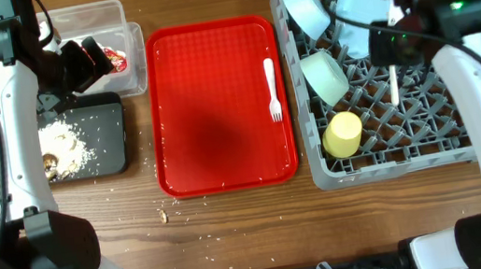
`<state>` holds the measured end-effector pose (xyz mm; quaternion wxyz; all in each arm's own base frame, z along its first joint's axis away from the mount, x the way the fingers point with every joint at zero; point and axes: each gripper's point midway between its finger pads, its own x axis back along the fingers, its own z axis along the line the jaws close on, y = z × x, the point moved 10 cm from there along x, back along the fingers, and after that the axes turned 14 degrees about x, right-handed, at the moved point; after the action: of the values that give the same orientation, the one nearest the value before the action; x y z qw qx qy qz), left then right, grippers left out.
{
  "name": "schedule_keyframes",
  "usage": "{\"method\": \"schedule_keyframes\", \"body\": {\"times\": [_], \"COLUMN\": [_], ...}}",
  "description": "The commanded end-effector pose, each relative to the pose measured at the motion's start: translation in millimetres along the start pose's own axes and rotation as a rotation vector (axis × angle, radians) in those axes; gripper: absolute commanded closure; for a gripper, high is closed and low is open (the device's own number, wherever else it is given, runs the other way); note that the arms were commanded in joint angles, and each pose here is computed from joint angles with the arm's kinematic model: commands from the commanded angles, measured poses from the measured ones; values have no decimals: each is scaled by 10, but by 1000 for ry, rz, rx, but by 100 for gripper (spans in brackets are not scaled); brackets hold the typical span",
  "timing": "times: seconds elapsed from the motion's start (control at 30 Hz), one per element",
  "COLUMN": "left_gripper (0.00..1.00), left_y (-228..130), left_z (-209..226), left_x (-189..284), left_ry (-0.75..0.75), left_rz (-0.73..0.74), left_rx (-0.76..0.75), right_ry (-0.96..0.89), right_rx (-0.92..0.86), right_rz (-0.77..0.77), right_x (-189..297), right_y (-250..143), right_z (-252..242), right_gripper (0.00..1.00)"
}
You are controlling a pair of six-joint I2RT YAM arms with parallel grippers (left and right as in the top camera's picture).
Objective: Sort waste into correct bins and load items into the dishwasher rack
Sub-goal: 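Return the right gripper to the red tray above the white fork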
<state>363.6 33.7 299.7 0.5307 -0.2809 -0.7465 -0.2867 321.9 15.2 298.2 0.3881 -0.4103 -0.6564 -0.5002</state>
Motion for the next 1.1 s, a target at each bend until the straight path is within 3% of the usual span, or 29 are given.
{"method": "schedule_keyframes", "body": {"times": [0.0,0.2,0.37,0.47,0.57,0.63,0.73,0.9,1.07], "left_gripper": [0,0,0,0,0,0,0,0,0], "left_y": [9,10,10,10,9,10,9,10,10], "left_z": [-5,-5,-5,-5,-5,-5,-5,-5,-5], "left_x": [4,3,3,3,4,3,4,3,3], "left_ry": [4,4,4,4,4,4,4,4,4], "left_rz": [-9,-8,-8,-8,-9,-8,-9,-9,-8], "left_rx": [-3,-3,-3,-3,-3,-3,-3,-3,-3], "right_ry": [-43,-62,49,177,338,463,499,462,300], "right_rx": [135,84,64,53,53,75,121,199,149], "right_rz": [65,83,59,-29,-157,-281,-365,-248,-67], "right_x": [-405,-848,-805,-478,0,363,566,186,-571], "right_y": [-170,-353,-313,-76,178,373,499,501,467], "right_z": [39,124,194,213,248,402,825,1814,2106], "right_gripper": [96,95,74,67,67,67,67,67,64]}}
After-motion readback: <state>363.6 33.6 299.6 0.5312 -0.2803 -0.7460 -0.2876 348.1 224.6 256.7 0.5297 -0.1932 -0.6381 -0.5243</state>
